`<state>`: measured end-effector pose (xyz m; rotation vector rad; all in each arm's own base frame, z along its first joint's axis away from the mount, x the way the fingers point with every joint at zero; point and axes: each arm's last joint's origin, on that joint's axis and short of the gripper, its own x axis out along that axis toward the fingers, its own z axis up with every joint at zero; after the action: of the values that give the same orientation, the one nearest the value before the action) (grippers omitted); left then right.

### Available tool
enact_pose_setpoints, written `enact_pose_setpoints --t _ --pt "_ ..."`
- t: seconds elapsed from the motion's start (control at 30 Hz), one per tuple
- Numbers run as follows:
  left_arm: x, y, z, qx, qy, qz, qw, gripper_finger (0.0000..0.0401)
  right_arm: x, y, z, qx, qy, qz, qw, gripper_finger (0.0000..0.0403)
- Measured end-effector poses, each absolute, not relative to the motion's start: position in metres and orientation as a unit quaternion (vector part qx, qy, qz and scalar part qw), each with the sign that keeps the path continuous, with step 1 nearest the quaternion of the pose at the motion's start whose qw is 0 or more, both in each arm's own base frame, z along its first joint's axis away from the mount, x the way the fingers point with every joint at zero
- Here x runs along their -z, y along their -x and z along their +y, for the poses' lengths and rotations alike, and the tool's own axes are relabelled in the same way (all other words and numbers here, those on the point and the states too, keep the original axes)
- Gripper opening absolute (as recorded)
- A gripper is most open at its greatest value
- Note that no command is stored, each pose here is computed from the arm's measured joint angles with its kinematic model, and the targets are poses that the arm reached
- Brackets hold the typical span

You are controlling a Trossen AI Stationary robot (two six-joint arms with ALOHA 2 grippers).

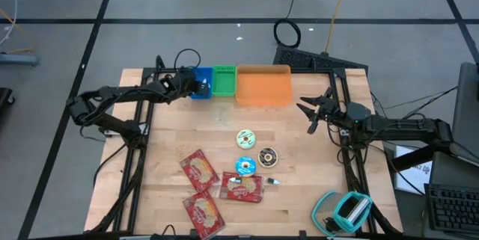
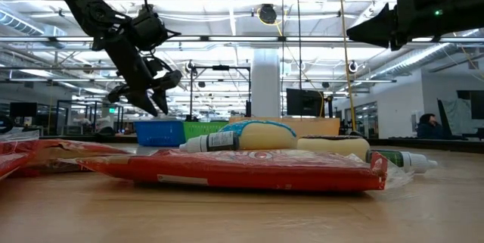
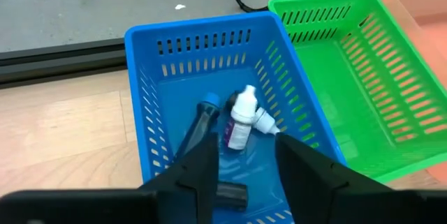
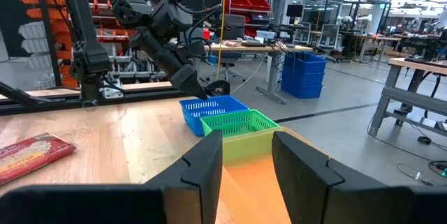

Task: Pick & Place Food Item
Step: Put the green food coloring bottle into the blue bin

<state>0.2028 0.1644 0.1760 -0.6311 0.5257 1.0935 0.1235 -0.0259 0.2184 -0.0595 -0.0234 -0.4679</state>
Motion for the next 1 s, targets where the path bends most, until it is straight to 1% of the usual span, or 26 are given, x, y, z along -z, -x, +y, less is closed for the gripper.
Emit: enact_pose_setpoints --t 0.23,0.43,0.53,0.8,0.9,1.0 --pt "-0.176 -0.203 0.164 -0.505 0.293 0.242 0.775 0.0160 -0.222 -0.123 -0.026 0.229 0.026 -0.030 0.973 0.0114" --pt "-0.176 -0.203 0.164 -0.503 0.285 0.247 0.778 0.0161 -0.223 -0.125 -0.023 0.179 0.016 -0.038 0.983 0.0114" --pt "-0.178 -0.204 0.165 -0.497 0.271 0.243 0.787 0.0161 -0.223 -0.128 -0.022 0.159 0.012 -0.040 0.986 0.0114" --pt "-0.187 -0.211 0.169 -0.490 0.263 0.188 0.809 0.0161 -0.216 -0.148 -0.016 0.051 0.006 -0.029 0.998 0.0116" --pt "-0.189 -0.213 0.169 -0.486 0.260 0.176 0.815 0.0161 -0.212 -0.158 -0.007 0.011 -0.001 -0.026 1.000 0.0134" --pt "-0.191 -0.214 0.169 -0.482 0.253 0.168 0.822 0.0161 -0.208 -0.169 0.009 -0.034 -0.035 -0.024 0.999 0.0172"
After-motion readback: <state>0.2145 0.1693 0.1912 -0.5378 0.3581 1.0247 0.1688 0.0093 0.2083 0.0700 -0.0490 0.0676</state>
